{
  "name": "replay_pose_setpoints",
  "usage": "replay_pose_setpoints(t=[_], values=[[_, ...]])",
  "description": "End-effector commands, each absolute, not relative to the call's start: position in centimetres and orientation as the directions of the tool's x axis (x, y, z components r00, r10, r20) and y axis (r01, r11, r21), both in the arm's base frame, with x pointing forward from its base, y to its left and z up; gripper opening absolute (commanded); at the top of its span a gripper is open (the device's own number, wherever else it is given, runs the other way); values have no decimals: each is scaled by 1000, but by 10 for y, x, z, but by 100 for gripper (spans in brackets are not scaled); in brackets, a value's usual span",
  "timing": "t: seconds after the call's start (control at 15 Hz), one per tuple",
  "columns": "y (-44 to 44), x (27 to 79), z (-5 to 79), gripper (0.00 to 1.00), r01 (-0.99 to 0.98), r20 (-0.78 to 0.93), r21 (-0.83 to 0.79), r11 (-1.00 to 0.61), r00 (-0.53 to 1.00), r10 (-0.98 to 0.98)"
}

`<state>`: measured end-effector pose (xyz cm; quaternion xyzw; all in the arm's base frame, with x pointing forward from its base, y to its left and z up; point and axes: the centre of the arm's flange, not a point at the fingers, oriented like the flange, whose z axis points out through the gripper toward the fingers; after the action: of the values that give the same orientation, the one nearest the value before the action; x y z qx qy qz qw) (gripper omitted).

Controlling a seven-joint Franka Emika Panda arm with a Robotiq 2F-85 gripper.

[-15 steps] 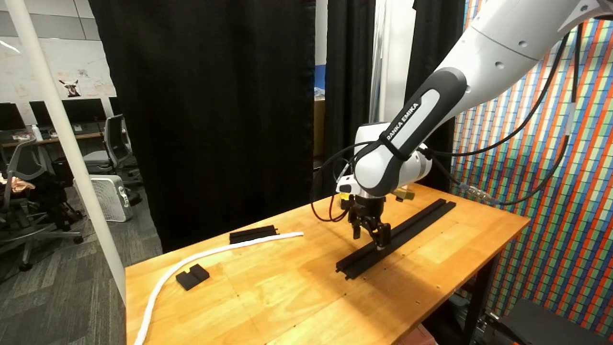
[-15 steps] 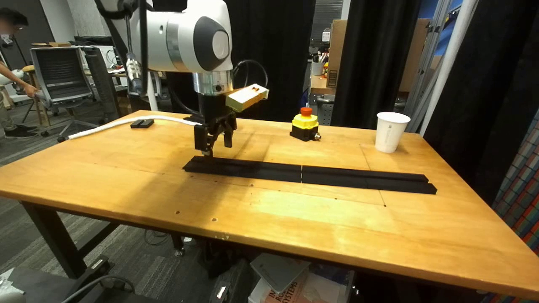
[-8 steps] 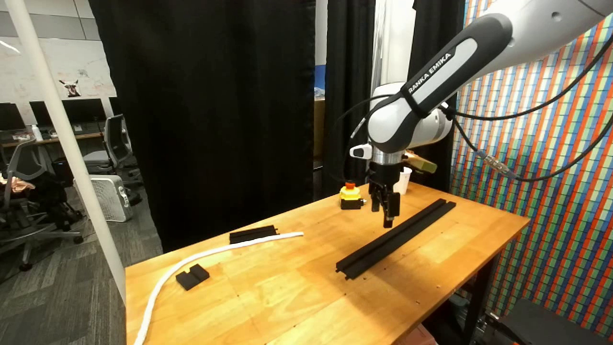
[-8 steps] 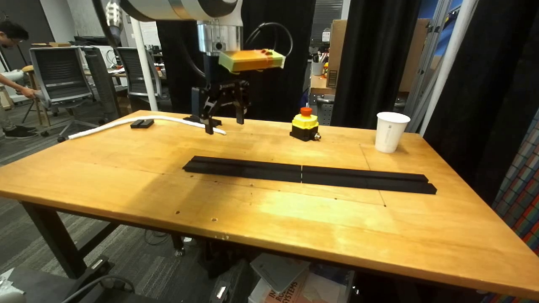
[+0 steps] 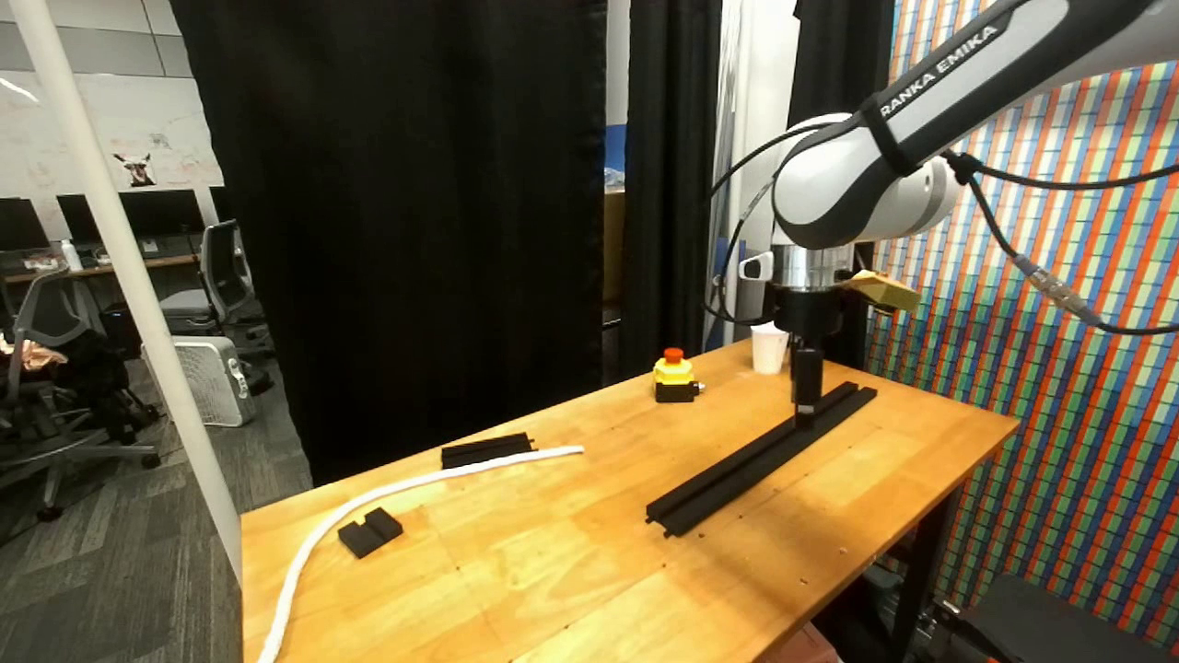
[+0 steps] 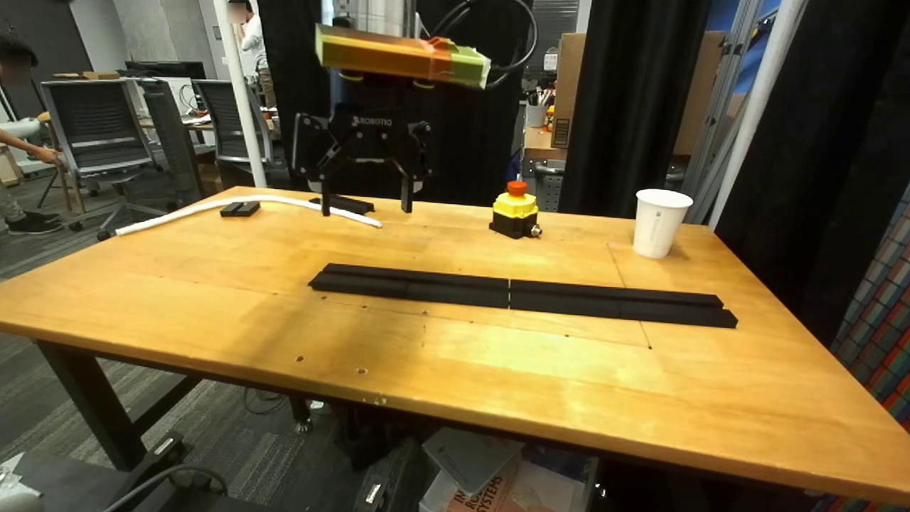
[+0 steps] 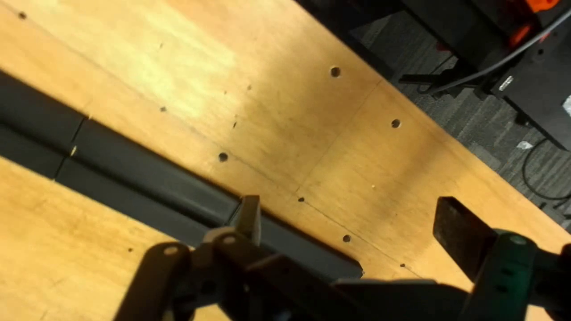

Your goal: Align all the black objects in a straight line.

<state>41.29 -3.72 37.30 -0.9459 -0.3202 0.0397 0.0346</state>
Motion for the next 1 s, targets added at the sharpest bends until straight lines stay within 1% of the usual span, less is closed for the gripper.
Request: replay_pose_setpoints(t=[0.0,0.13,0.4,0.67,0.93], values=[[-32,340,399,100,435,-49,-110,-894,896,442],[-34,304,407,100,338,-63,-124,-933,936,348],[-43,251,420,100,149,-81,-165,-975,983,164],[-59,222,457,100,-14,-57,-199,-980,998,-3],[-74,202,475,100,-179,-1,-207,-962,983,-183]])
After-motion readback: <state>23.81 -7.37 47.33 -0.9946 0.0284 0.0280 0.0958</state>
